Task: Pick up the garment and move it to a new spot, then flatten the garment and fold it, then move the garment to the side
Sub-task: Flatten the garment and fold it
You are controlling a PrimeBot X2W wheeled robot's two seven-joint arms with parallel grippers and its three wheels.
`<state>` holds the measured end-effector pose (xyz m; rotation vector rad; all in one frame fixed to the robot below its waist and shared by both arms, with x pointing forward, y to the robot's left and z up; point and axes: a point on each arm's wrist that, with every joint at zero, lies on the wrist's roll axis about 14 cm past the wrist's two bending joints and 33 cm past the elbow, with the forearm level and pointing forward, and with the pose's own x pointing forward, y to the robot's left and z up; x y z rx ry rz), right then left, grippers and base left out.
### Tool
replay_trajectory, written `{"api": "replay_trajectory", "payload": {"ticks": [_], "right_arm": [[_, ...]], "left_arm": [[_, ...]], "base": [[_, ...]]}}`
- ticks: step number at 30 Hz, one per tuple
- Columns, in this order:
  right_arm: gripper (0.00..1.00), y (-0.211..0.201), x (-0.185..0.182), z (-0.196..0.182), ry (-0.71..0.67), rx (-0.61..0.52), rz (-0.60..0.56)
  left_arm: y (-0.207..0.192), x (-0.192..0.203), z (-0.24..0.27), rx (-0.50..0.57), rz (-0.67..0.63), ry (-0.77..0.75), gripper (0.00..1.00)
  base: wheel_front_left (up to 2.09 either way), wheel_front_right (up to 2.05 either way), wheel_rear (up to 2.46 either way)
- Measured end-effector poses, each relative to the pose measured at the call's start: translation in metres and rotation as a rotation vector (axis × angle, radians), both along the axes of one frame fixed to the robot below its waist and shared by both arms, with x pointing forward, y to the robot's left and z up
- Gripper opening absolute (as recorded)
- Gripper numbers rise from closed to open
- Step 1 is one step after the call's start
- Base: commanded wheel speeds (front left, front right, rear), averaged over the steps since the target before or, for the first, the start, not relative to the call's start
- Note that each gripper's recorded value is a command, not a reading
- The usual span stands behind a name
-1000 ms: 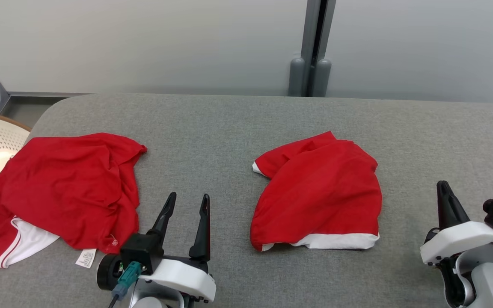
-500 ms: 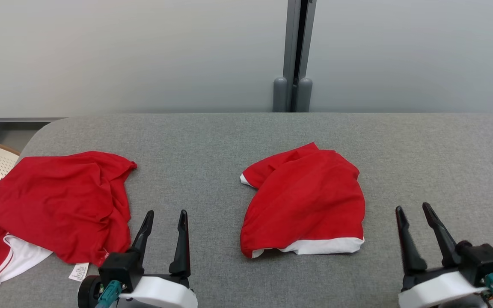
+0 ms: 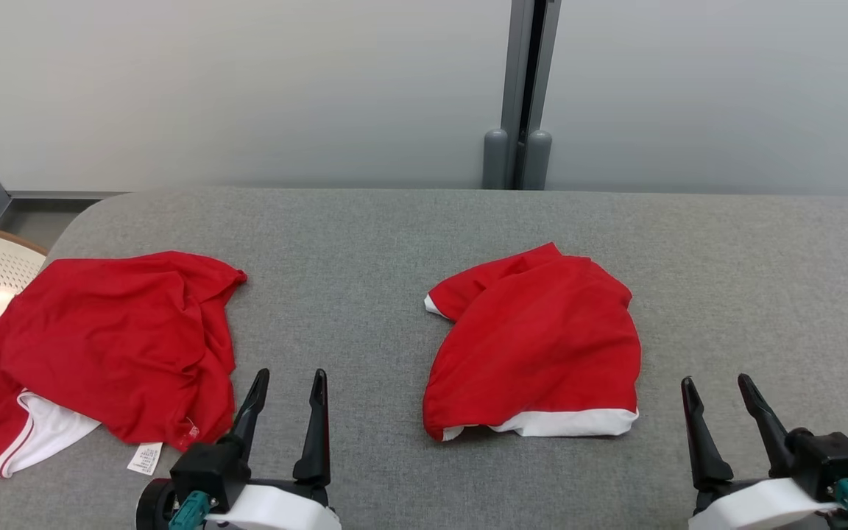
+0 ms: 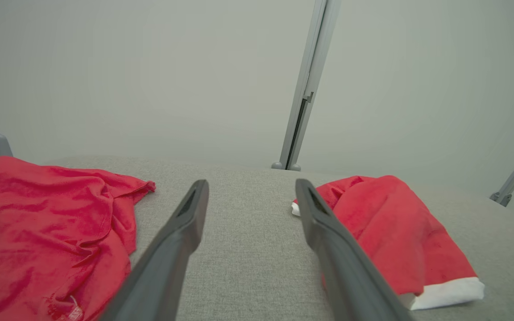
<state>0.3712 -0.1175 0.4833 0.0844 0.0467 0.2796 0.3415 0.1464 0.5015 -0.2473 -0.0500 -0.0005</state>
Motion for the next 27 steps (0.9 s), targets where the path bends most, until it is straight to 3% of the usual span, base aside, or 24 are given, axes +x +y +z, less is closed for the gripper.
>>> {"api": "replay_trajectory", "payload": {"ticks": [6,15,23,24,25,27], "right_arm": [[1.00,0.003,0.020,-0.028,0.145,0.027,-0.008],[1.00,0.014,0.059,-0.070,0.385,0.210,-0.030],[1.00,0.033,0.072,-0.101,0.500,0.228,0.018],[0.19,0.037,0.072,-0.103,0.510,0.237,0.027],[0.00,0.040,0.072,-0.104,0.516,0.232,0.038],[0.00,0.040,0.072,-0.104,0.518,0.224,0.046]], "left_arm": [[-0.012,0.009,-0.008,0.004,-0.036,0.027,1.00],[-0.007,0.025,-0.016,-0.004,-0.005,0.064,1.00],[0.007,0.022,-0.029,0.007,0.042,0.108,1.00],[0.008,0.022,-0.030,0.007,0.046,0.110,1.00],[0.009,0.022,-0.030,0.008,0.048,0.112,1.00],[0.009,0.021,-0.029,0.009,0.049,0.110,1.00]], "base": [[0.00,0.00,0.00],[0.00,0.00,0.00],[0.00,0.00,0.00],[0.00,0.00,0.00],[0.00,0.00,0.00],[0.00,0.00,0.00]]}}
